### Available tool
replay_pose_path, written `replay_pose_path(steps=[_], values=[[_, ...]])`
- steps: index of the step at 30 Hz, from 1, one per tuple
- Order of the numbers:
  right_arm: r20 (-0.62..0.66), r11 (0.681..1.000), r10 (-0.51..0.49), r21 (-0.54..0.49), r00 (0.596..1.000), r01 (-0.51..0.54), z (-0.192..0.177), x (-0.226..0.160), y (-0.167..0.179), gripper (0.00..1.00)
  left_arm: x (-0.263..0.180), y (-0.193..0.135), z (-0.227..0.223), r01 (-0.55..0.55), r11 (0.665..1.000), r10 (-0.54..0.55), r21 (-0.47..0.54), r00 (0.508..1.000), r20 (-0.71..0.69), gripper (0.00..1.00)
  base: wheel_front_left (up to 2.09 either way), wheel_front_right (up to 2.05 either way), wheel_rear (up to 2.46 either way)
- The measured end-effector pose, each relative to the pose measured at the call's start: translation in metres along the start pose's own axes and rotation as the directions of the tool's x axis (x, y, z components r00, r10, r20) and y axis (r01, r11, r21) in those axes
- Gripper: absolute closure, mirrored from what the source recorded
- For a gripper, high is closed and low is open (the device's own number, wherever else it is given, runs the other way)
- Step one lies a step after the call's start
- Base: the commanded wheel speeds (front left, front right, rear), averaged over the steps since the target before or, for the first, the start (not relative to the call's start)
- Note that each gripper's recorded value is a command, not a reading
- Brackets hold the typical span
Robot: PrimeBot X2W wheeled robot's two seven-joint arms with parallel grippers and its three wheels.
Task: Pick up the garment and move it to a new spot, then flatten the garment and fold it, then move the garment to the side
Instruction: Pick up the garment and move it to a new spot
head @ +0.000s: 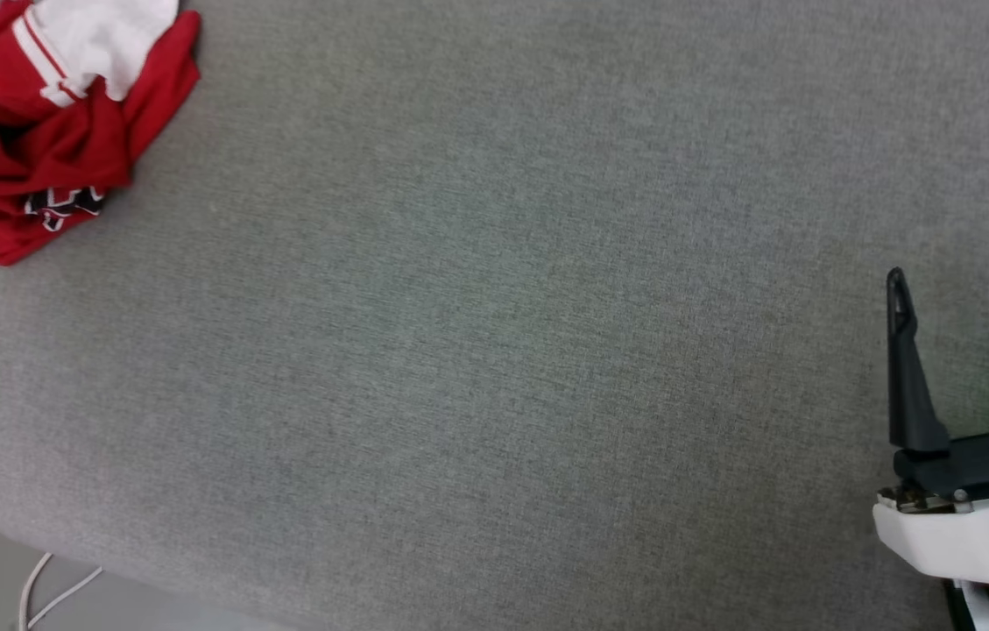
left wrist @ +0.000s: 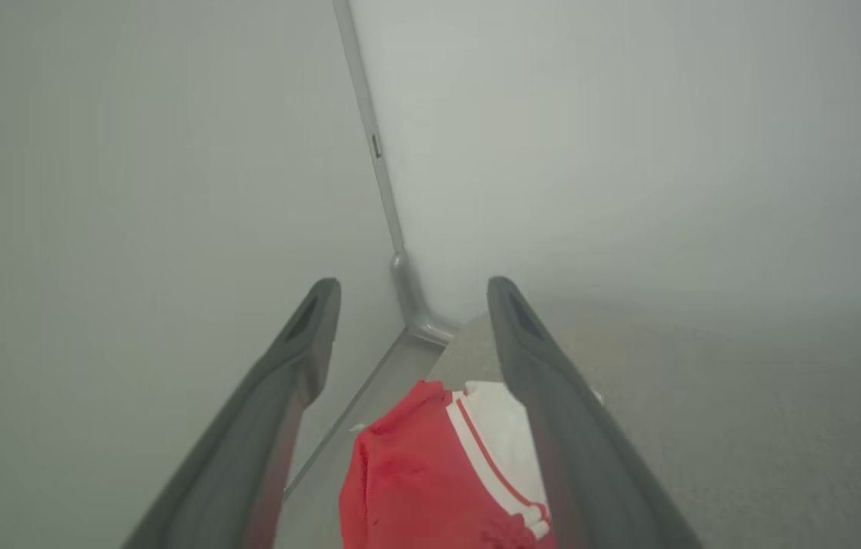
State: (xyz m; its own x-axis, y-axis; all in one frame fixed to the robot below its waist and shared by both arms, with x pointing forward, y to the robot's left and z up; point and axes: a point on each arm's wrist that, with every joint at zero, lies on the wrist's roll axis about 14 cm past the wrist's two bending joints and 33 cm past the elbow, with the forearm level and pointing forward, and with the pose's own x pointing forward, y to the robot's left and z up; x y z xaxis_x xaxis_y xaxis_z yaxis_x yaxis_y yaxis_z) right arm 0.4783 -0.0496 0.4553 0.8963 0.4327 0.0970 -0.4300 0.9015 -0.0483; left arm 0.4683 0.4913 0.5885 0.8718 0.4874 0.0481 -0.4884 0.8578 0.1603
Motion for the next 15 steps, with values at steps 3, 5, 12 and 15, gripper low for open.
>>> replay_pose_path(steps=[3, 5, 12, 15], values=[[-0.008, 1.0, -0.004, -0.015, 1.0, 0.004, -0.008, 0.001, -0.006, 0.0, 0.008, -0.009, -0.036, 0.01, 0.999, -0.019, -0.05, 0.984, -0.179, 0.0, 0.0, 0.0, 0.0], [-0.01, 1.0, -0.004, -0.023, 1.0, 0.004, -0.013, 0.002, -0.009, 0.0, 0.009, -0.015, -0.061, 0.019, 0.997, -0.04, -0.072, 0.953, -0.301, 0.0, 0.0, 0.0, 0.0], [-0.015, 0.999, -0.002, -0.048, 1.0, 0.001, -0.025, 0.004, -0.017, 0.0, -0.002, -0.034, -0.121, -0.002, 0.974, -0.142, -0.227, 0.775, -0.616, 0.0, 0.0, 0.0, 0.0], [-0.011, 0.999, -0.005, -0.054, 1.0, 0.005, -0.029, 0.006, -0.02, 0.0, -0.009, -0.035, -0.14, -0.016, 0.971, -0.162, -0.239, 0.69, -0.705, 0.0, 0.0, 0.0, 0.0]])
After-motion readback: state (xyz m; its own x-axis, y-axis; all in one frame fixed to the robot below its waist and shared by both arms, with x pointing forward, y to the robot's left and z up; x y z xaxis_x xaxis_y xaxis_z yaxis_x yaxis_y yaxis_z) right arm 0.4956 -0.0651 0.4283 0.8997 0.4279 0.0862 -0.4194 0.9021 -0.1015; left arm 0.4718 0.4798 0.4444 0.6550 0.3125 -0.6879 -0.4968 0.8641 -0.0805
